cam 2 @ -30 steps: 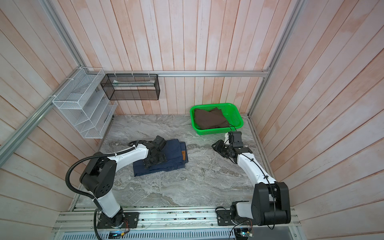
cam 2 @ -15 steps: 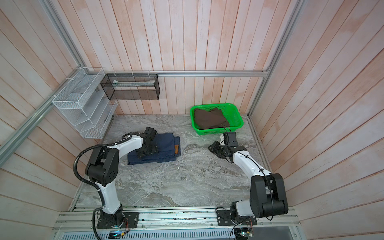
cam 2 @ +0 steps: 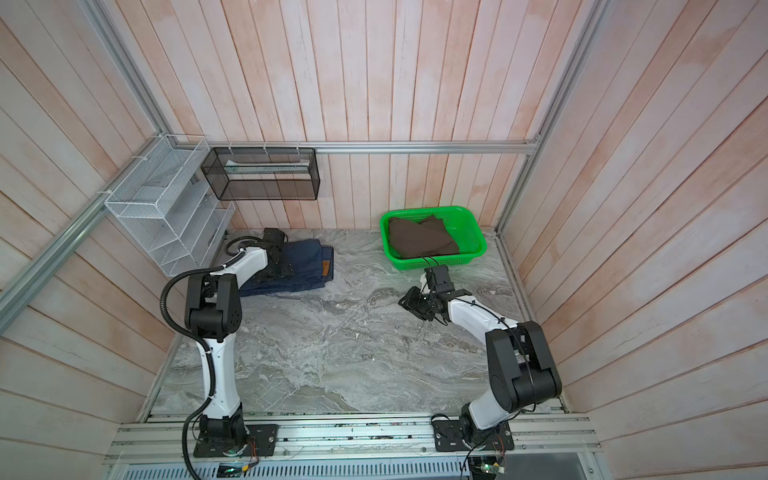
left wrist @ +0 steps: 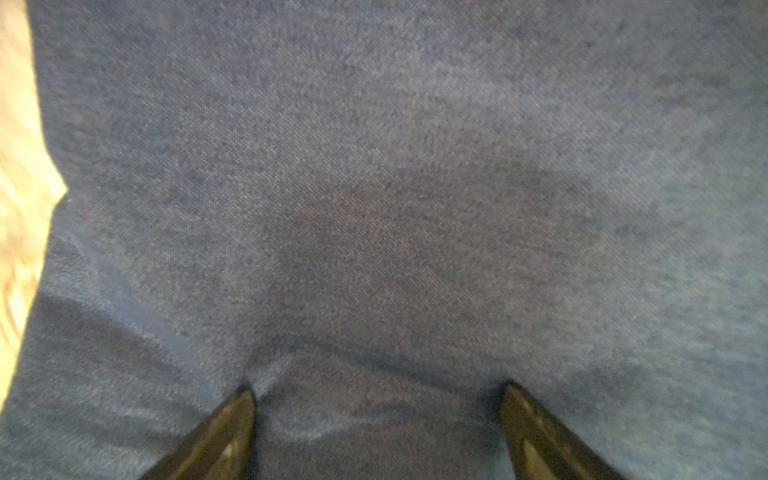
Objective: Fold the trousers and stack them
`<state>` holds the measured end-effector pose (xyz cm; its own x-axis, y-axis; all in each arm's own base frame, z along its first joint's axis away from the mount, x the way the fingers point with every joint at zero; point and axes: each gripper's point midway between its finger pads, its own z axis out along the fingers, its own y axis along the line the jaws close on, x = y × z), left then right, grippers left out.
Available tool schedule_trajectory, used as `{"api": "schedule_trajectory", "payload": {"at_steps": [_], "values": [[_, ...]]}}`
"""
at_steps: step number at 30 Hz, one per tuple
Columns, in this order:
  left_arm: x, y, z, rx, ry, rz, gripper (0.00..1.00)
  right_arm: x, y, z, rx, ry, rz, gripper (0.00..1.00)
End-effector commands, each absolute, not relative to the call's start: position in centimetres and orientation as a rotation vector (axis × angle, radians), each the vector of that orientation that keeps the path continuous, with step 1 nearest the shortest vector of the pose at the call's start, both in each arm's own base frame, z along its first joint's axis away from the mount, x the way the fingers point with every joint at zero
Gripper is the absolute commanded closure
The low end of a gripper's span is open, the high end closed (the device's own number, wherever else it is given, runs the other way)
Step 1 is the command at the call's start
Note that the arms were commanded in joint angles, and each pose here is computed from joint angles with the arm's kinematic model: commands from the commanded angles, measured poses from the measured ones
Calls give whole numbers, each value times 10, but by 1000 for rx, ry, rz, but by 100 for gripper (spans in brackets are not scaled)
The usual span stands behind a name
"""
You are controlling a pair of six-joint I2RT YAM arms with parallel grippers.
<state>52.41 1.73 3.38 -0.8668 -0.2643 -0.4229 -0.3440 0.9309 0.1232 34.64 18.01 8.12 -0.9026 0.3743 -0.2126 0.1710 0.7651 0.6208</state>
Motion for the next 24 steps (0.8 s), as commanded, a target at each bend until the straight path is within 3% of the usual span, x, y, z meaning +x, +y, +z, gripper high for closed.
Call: {"api": "schedule_trajectory", "payload": {"at_steps": [1, 8, 13, 19, 24], "values": [[504, 47, -14, -347, 2855, 427, 5, 360, 190, 92, 398, 2599, 895, 56], [561, 56, 0, -234, 2803, 434, 5, 364, 194, 86, 395, 2614, 885, 56], [579, 50, 35, -244, 2738, 384, 5, 367, 193, 87, 386, 2607, 863, 56], [570, 15, 166, -232, 2480, 311, 0, 378, 184, 113, 309, 2511, 808, 56], [523, -32, 282, -178, 2203, 162, 0, 391, 141, 151, 295, 2331, 632, 56]]}}
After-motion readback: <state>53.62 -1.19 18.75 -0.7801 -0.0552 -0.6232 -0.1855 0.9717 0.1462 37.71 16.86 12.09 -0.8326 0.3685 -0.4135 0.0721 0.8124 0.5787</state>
